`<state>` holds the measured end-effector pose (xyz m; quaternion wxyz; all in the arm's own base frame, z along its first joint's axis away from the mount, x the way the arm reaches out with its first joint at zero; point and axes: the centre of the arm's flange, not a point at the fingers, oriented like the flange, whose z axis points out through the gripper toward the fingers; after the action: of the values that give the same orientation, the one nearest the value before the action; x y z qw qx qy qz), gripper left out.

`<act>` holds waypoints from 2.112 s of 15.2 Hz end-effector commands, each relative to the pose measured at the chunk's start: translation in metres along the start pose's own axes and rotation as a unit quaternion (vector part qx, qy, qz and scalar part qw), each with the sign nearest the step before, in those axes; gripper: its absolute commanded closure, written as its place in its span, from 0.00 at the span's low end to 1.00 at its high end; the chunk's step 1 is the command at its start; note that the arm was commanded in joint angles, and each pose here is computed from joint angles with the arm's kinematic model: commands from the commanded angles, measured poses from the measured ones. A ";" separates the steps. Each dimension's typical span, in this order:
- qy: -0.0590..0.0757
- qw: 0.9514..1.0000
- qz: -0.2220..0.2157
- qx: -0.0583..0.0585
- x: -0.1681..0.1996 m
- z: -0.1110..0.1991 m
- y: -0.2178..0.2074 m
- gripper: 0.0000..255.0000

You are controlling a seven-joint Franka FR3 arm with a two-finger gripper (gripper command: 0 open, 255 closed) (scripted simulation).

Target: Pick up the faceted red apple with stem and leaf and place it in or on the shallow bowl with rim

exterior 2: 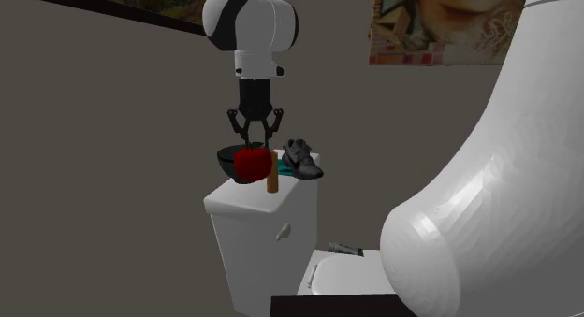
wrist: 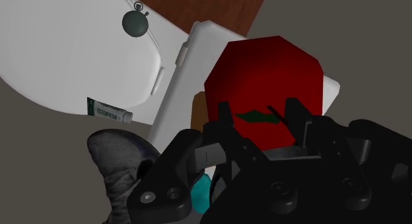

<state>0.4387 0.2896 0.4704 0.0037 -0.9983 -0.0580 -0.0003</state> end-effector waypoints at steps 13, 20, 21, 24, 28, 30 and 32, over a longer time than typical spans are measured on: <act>0.000 1.000 0.000 0.000 0.001 -0.074 0.000 1.00; 0.000 1.000 0.000 0.000 0.025 -0.104 -0.005 1.00; 0.000 1.000 0.000 0.000 0.038 -0.108 -0.008 1.00; 0.000 1.000 0.000 0.000 0.075 -0.120 -0.016 1.00; 0.000 1.000 0.000 0.000 0.124 -0.135 -0.026 1.00; 0.000 1.000 0.000 0.000 0.150 -0.143 -0.032 1.00; 0.000 1.000 0.000 0.000 0.150 -0.133 -0.032 1.00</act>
<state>0.5801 0.3359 0.6060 0.0038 -0.9983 -0.0585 0.0002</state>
